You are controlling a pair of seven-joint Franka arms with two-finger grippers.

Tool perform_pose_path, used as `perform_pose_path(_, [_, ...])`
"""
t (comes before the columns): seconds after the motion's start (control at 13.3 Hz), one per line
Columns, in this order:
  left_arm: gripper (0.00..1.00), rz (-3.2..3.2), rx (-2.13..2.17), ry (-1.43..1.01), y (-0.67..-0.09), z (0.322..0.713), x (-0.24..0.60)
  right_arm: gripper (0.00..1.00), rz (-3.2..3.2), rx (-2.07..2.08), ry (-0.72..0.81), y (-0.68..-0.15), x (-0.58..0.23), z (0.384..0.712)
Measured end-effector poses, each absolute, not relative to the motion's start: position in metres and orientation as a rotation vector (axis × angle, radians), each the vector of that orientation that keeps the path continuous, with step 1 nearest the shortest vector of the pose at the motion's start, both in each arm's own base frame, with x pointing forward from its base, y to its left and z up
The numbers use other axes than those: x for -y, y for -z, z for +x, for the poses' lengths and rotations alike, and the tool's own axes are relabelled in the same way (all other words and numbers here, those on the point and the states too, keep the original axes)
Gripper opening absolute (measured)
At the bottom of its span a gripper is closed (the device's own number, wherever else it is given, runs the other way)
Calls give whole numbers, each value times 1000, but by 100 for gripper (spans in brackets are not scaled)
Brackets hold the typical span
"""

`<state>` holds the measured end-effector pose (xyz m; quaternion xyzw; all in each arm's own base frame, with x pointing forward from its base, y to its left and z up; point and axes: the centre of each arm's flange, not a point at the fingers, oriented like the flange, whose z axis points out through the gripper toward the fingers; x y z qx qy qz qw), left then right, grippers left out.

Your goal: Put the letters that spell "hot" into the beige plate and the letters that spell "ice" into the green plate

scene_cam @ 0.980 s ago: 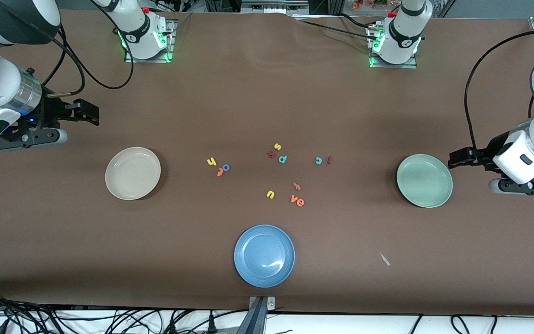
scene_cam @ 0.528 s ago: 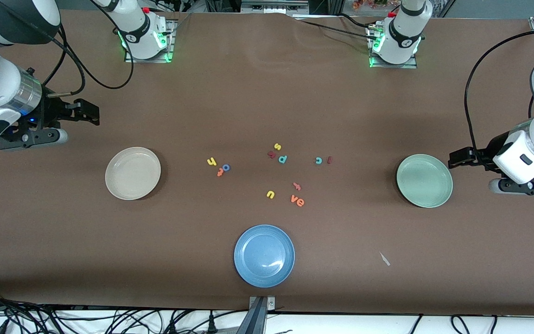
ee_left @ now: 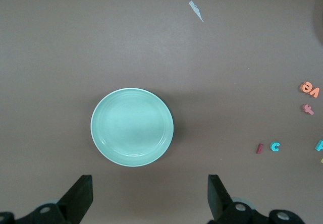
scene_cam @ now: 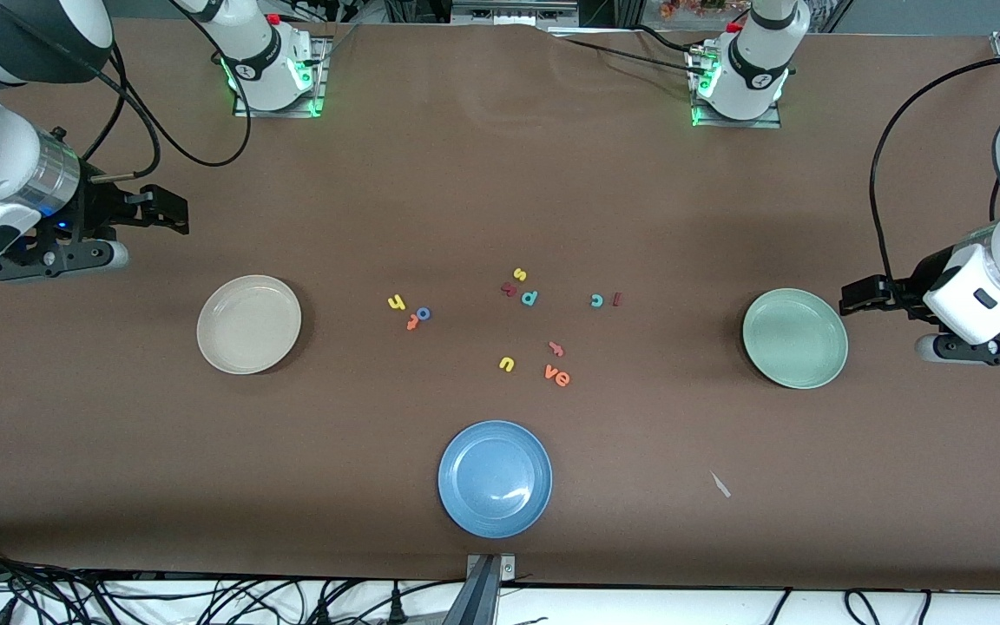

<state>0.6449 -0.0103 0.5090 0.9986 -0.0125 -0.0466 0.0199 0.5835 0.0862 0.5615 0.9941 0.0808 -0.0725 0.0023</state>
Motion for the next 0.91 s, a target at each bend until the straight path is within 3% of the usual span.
perform_pose_path(0.91, [100, 3098, 39, 145, -509, 645, 10, 100, 3200, -249, 214, -549, -96, 593])
